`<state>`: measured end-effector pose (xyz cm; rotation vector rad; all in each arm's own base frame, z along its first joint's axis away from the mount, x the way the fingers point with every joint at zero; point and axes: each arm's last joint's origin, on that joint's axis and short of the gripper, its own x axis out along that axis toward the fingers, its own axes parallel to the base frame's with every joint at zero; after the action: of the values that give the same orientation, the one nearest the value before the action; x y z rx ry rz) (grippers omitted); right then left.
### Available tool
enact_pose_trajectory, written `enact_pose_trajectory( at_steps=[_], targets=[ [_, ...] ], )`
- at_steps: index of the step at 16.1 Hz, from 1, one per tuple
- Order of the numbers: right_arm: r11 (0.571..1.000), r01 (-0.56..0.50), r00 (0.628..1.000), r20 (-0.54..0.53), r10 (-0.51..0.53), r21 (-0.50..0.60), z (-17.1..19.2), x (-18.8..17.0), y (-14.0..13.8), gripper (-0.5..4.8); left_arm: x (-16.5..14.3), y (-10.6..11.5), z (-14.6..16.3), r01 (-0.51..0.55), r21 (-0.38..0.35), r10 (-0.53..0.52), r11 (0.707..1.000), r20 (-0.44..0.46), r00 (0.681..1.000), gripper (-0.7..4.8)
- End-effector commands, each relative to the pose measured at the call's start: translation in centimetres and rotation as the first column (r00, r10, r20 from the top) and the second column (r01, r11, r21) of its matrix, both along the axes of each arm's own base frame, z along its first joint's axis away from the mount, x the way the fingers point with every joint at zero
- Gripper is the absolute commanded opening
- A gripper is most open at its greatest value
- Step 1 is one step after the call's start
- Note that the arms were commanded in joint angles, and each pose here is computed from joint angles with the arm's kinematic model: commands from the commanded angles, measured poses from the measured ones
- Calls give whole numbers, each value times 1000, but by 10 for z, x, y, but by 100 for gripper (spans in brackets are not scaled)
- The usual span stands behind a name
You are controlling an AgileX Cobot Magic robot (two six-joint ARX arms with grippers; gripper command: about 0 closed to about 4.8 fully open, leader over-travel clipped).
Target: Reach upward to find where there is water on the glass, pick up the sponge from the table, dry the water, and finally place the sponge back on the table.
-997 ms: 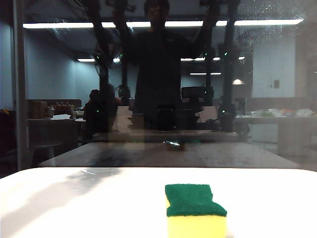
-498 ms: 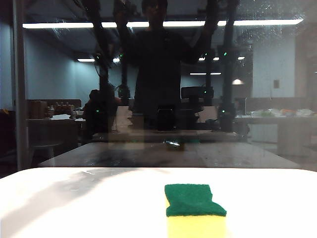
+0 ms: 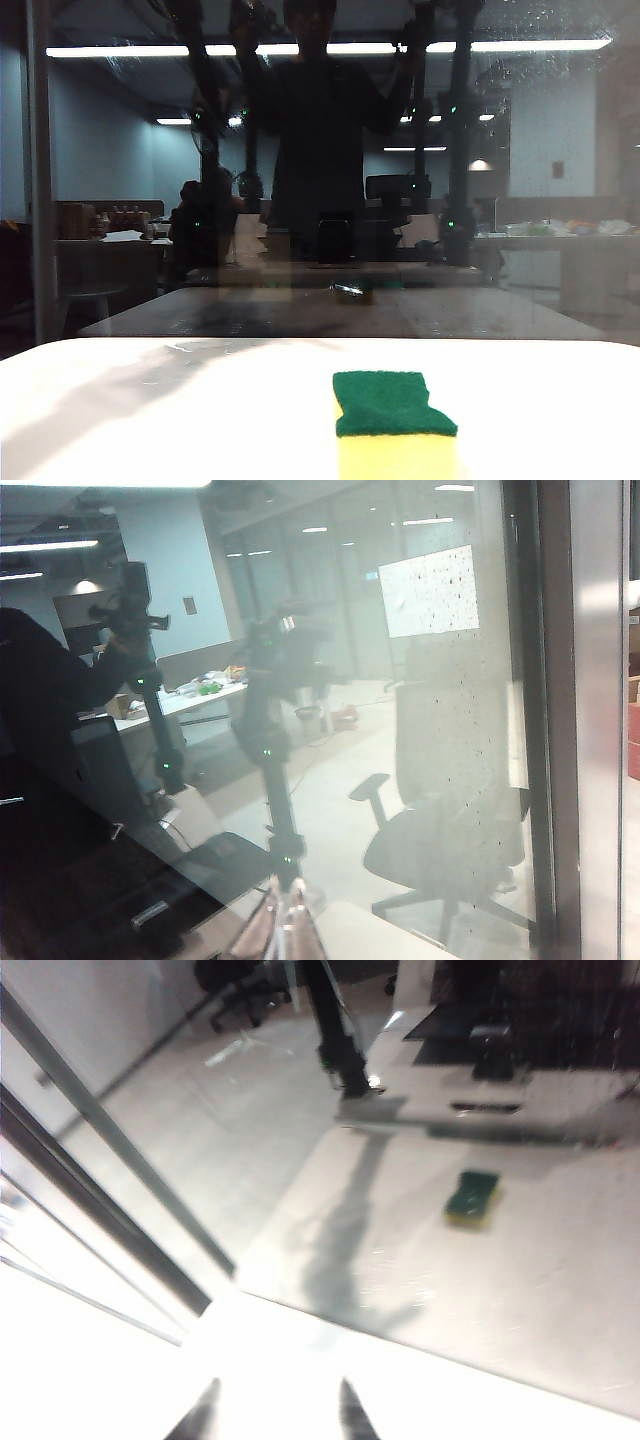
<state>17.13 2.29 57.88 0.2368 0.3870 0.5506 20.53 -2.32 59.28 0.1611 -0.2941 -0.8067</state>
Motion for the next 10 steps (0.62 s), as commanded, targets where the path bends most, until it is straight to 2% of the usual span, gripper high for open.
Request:
enact_pose_trajectory(
  at_steps=[1, 6, 9, 10],
  targets=[
    [998, -26, 1000, -2, 26, 63, 4, -7, 1, 154, -5, 0, 3, 4, -1, -4, 1000, 21, 1000, -6],
    [998, -24, 1000, 10, 23, 64, 5, -31, 0, 152, -5, 0, 3, 4, -1, -4, 1000, 19, 1000, -6],
    [998, -20, 994, -110, 27, 64, -18, -34, 1, 149, -5, 0, 3, 4, -1, -4, 1000, 19, 1000, -6],
    [999, -9, 982, -189, 18, 49, -36, -30, 3, 149, -5, 0, 3, 4, -2, -4, 1000, 18, 1000, -6]
  ],
)
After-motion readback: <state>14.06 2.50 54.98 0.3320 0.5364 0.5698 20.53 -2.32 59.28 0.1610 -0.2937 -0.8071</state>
